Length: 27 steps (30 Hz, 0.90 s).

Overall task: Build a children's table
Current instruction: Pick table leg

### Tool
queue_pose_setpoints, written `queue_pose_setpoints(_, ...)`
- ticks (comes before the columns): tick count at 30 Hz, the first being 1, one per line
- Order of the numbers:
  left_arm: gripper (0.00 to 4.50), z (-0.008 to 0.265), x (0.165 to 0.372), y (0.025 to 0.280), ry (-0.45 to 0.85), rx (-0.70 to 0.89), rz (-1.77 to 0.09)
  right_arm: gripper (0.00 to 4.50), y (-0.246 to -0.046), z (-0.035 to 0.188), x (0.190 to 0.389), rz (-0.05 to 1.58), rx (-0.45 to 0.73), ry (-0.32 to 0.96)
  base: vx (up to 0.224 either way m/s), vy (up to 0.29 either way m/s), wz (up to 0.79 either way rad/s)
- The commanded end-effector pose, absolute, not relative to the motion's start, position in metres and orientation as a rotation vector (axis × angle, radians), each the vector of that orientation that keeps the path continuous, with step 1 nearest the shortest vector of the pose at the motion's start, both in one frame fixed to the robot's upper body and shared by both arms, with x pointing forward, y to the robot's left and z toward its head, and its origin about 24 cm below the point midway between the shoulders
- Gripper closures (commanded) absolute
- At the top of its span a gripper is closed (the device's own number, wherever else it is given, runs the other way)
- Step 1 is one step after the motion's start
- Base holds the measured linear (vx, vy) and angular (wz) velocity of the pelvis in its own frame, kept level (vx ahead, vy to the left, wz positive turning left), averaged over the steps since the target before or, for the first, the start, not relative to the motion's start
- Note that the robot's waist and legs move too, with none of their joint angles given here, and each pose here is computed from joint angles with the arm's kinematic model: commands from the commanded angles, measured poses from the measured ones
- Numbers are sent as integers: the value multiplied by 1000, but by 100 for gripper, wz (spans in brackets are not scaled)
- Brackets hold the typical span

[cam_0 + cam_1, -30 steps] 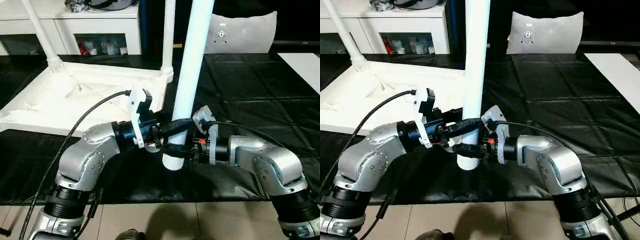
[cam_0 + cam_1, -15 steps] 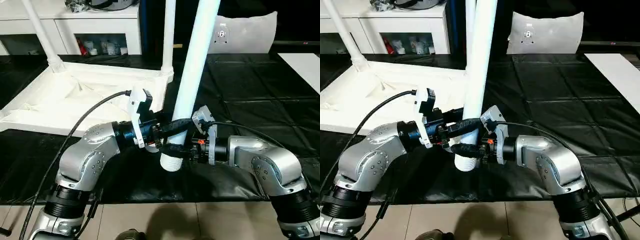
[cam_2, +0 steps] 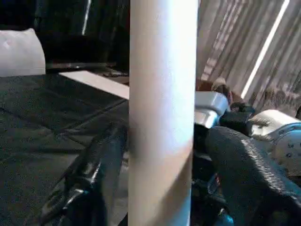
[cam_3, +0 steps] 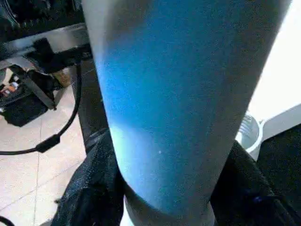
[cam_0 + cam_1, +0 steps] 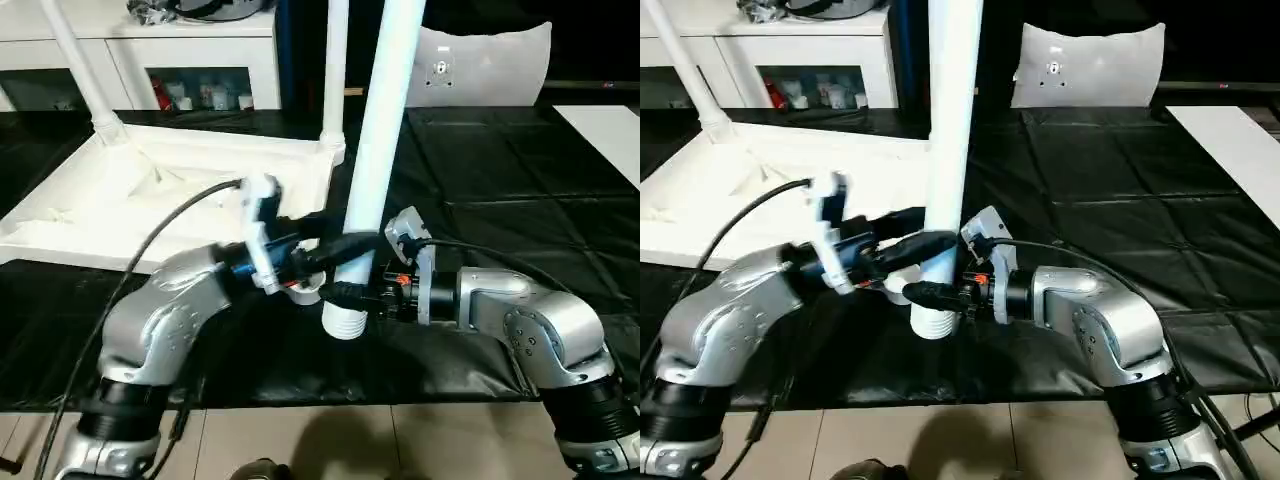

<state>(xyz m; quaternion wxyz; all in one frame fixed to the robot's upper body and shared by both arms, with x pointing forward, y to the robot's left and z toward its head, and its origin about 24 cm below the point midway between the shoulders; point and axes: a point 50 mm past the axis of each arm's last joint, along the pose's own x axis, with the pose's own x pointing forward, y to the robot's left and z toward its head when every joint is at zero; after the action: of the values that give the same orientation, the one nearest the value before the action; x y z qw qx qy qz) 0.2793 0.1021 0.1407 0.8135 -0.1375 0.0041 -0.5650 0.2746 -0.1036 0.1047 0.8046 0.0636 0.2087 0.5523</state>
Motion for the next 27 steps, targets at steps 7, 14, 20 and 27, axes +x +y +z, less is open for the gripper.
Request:
queue_pose_setpoints(7, 64, 156, 273, 106, -98, -426, -1255, 256, -108, 108, 275, 1171, 139, 430, 0, 0, 0)
queue_pose_setpoints(14, 14, 160, 275, 104, -162, -517, -1172, 256, -108, 105, 270, 1141, 147, 398, 0, 0, 0)
queue_pose_setpoints(20, 0, 163, 266, 104, -203, -568, -1138, 256, -105, 105, 270, 1084, 167, 340, 0, 0, 0)
queue_pose_setpoints(27, 0, 152, 276, 140, -191, -488, -732, 256, -111, 105, 264, 906, 160, 230, 0, 0, 0)
